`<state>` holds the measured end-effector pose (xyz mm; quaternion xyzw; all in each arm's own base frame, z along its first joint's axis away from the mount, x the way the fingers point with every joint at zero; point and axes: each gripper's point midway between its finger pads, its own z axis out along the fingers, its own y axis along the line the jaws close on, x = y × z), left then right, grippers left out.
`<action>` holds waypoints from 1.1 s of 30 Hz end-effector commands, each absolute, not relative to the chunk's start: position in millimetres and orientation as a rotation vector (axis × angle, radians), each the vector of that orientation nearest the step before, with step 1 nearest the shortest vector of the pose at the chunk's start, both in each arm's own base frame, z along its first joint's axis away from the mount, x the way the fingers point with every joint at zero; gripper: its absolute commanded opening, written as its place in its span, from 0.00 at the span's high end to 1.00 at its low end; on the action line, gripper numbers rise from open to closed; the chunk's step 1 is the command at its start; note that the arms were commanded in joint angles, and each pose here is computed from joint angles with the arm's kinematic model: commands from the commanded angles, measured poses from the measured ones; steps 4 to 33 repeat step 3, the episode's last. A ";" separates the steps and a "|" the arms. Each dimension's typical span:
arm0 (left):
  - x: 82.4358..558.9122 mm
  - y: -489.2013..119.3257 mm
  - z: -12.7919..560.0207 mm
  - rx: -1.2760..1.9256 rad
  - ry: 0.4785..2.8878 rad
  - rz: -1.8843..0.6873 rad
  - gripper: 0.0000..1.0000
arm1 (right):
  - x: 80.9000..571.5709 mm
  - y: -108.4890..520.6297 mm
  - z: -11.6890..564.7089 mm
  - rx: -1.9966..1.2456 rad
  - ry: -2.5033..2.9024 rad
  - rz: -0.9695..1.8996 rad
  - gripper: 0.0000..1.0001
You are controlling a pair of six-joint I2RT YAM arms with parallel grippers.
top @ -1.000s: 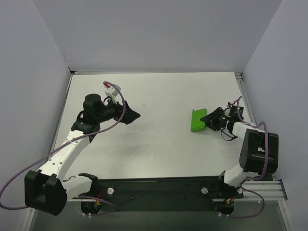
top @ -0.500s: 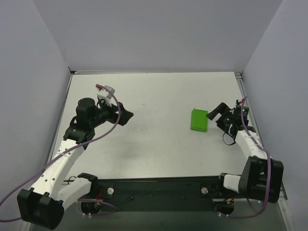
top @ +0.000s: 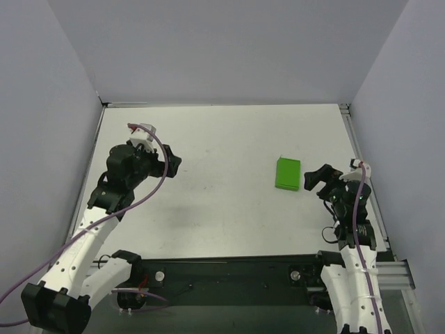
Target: Fold the paper box
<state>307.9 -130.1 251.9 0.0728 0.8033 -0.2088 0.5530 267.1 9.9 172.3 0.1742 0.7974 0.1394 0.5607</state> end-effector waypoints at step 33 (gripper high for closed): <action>309.0 -117.7 284.0 0.133 1.810 -0.432 0.03 | 262.0 4.8 170.7 0.385 1.894 0.270 0.09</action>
